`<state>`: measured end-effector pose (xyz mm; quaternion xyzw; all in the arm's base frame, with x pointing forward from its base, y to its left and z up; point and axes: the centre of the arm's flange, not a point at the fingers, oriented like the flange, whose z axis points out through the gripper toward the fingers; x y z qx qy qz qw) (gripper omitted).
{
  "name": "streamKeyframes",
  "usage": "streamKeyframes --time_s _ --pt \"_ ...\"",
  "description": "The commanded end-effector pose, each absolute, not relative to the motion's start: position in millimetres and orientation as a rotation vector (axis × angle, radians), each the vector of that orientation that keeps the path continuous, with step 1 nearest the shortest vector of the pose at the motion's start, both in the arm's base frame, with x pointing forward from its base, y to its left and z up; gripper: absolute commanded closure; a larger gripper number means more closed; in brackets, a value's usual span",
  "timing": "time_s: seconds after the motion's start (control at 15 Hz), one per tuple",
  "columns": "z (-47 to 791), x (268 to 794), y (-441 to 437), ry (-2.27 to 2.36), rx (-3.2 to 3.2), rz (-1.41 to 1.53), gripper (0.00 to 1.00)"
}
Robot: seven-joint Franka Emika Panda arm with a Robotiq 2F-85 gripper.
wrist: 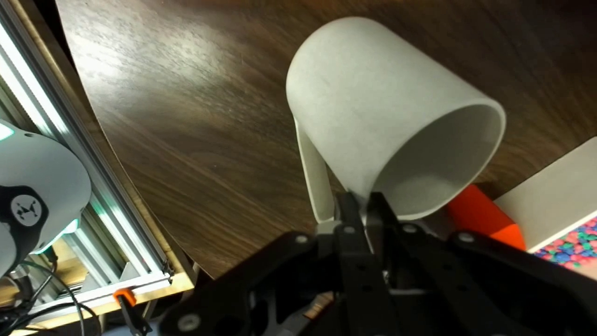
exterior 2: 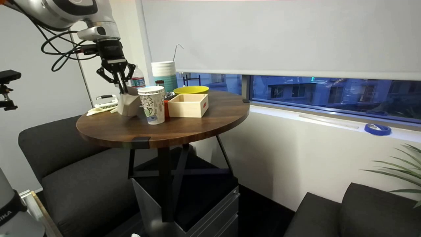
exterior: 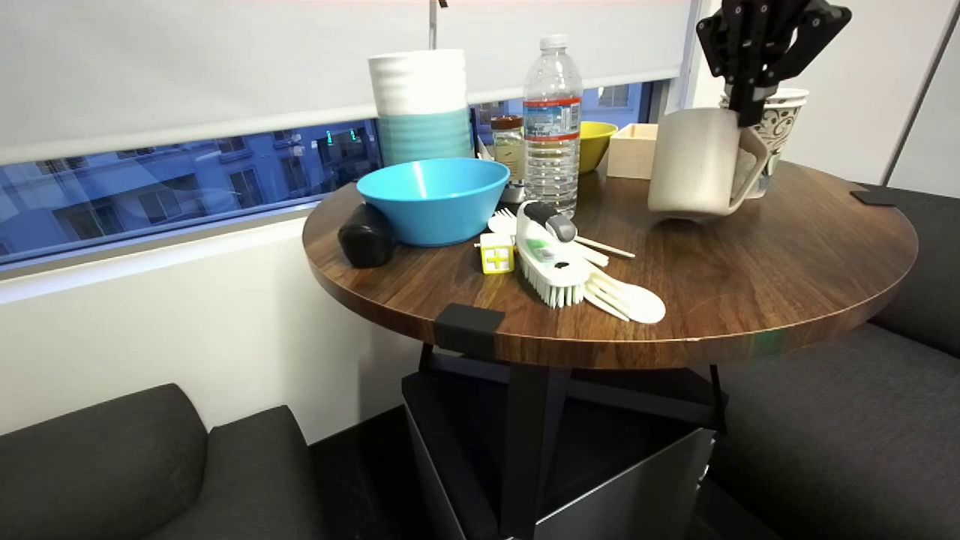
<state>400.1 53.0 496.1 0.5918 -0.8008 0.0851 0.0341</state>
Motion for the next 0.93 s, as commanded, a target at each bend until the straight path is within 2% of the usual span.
streamKeyframes --time_s 0.0,0.07,0.47,0.67,0.87 --pt "501 395 64 -2.447 1.804 0.332 0.64" --pt "501 395 63 -2.444 1.801 0.329 0.63" --pt "515 391 55 -2.482 1.781 0.358 0.22" --pt "531 388 42 -2.645 1.667 0.310 0.02" --pt "552 381 23 -2.805 1.514 0.237 0.00"
